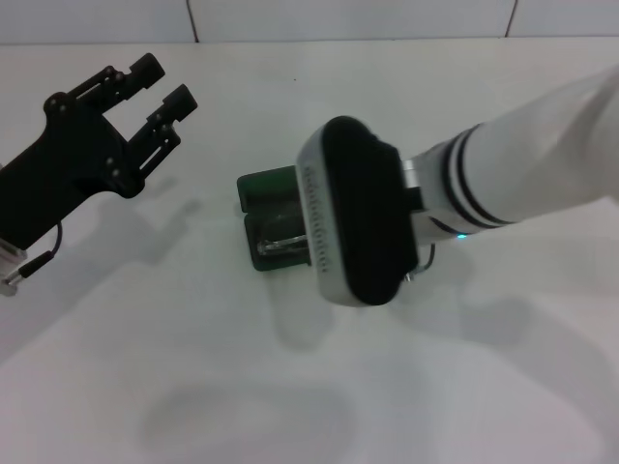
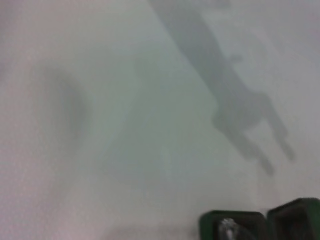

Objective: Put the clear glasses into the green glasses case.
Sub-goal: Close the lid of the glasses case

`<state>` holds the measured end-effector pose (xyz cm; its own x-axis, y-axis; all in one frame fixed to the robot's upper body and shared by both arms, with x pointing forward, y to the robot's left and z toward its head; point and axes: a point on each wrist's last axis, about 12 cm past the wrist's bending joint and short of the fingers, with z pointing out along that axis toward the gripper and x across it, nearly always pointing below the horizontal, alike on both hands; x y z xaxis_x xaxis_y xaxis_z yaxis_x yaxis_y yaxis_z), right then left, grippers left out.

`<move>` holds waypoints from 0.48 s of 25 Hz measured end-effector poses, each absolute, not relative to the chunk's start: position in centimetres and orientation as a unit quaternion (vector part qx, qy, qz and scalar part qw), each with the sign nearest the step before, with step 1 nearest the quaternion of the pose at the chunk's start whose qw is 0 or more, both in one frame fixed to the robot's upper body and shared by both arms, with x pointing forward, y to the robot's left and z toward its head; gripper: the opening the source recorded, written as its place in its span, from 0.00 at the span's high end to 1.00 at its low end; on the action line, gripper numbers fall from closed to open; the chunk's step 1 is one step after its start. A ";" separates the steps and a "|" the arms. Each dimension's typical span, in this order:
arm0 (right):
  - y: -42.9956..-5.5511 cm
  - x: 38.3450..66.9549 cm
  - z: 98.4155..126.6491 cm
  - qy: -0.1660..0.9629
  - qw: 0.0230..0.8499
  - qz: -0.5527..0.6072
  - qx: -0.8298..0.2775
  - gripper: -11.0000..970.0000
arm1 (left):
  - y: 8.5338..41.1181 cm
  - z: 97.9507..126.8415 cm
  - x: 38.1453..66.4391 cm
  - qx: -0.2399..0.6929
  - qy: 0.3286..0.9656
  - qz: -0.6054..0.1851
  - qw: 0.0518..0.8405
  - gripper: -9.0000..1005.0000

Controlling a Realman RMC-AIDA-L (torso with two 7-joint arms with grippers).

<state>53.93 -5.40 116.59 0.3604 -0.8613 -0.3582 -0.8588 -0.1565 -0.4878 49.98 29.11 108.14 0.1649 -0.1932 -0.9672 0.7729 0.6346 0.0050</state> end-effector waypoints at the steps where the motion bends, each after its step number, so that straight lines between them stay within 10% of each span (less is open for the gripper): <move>1: -5.8 53.9 116.6 0.568 0.321 0.012 -0.757 0.60 | 29.1 108.1 50.0 0.263 0.551 -0.337 0.716 0.55; 12: -9.7 55.8 113.9 0.624 0.340 0.122 -0.693 0.58 | 29.4 108.2 50.1 0.263 0.553 -0.333 0.718 0.55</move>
